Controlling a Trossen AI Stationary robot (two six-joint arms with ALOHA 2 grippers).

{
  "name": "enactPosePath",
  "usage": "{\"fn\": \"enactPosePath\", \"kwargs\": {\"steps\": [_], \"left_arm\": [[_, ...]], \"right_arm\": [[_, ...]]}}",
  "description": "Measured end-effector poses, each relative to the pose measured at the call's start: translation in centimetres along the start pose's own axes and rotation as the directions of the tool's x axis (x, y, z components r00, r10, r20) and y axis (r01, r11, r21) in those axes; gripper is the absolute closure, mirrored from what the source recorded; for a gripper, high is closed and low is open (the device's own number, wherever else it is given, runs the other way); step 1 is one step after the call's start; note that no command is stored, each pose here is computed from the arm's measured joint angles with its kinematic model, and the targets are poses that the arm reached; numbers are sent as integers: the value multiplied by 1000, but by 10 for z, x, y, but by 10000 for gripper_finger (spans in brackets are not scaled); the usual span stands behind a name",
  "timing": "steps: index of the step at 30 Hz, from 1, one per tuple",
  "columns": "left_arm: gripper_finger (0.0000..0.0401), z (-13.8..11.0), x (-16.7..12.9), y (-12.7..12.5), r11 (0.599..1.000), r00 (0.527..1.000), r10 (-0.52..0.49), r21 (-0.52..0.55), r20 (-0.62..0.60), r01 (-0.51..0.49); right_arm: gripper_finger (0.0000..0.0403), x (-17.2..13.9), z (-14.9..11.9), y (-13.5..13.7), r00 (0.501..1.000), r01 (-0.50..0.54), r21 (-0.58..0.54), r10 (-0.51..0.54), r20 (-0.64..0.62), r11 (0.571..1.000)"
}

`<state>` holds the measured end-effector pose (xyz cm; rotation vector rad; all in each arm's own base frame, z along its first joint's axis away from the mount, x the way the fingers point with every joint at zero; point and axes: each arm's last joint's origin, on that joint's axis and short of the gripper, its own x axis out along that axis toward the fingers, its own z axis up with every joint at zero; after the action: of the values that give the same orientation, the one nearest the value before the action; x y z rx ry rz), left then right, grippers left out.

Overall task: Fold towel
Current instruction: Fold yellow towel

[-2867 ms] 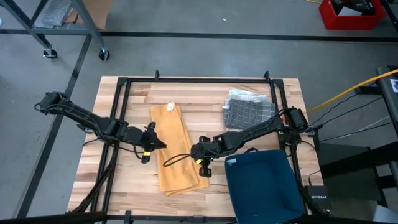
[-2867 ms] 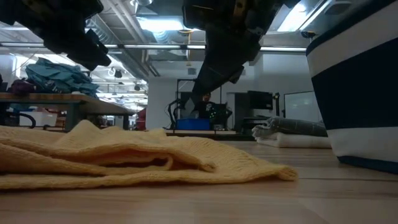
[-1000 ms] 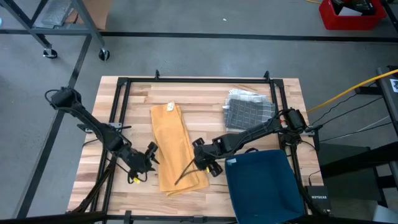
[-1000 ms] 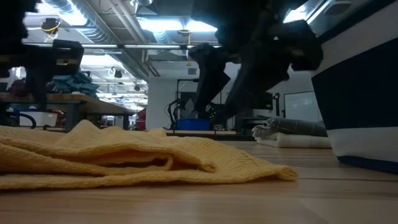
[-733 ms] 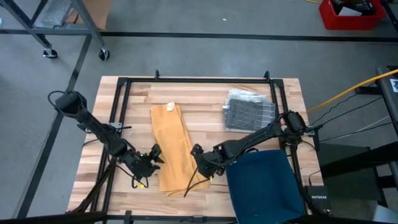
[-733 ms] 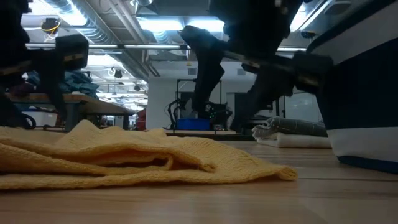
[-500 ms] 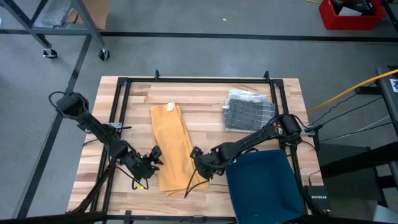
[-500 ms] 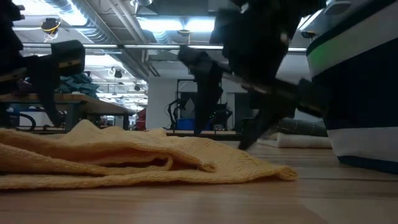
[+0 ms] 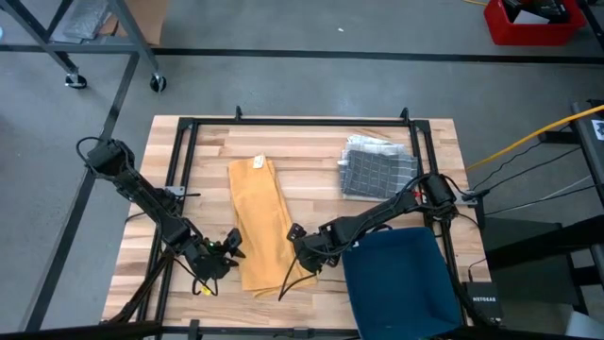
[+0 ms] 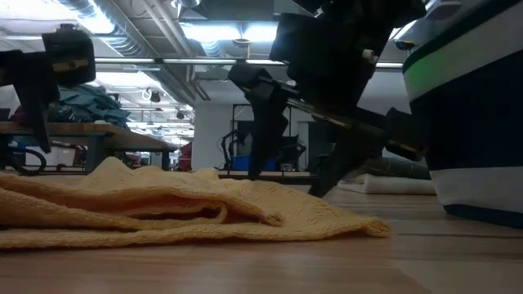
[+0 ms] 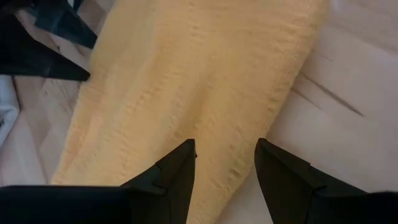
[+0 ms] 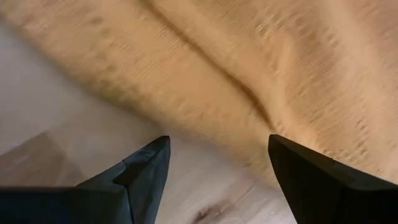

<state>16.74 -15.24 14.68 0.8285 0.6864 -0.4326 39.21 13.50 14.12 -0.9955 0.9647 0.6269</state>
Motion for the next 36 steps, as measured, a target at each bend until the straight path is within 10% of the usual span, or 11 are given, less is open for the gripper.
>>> {"fn": "enactPosePath", "kwargs": {"steps": [17,36], "left_arm": [[246,-6,26,-14,995,997,5,98,-77,2],[246,-3,38,9,989,996,85,-120,-21,-87]], "right_arm": [[126,0,7,-5,994,18,13,-19,112,1000],[126,14,15,-8,971,34,19,-38,235,999]]}}
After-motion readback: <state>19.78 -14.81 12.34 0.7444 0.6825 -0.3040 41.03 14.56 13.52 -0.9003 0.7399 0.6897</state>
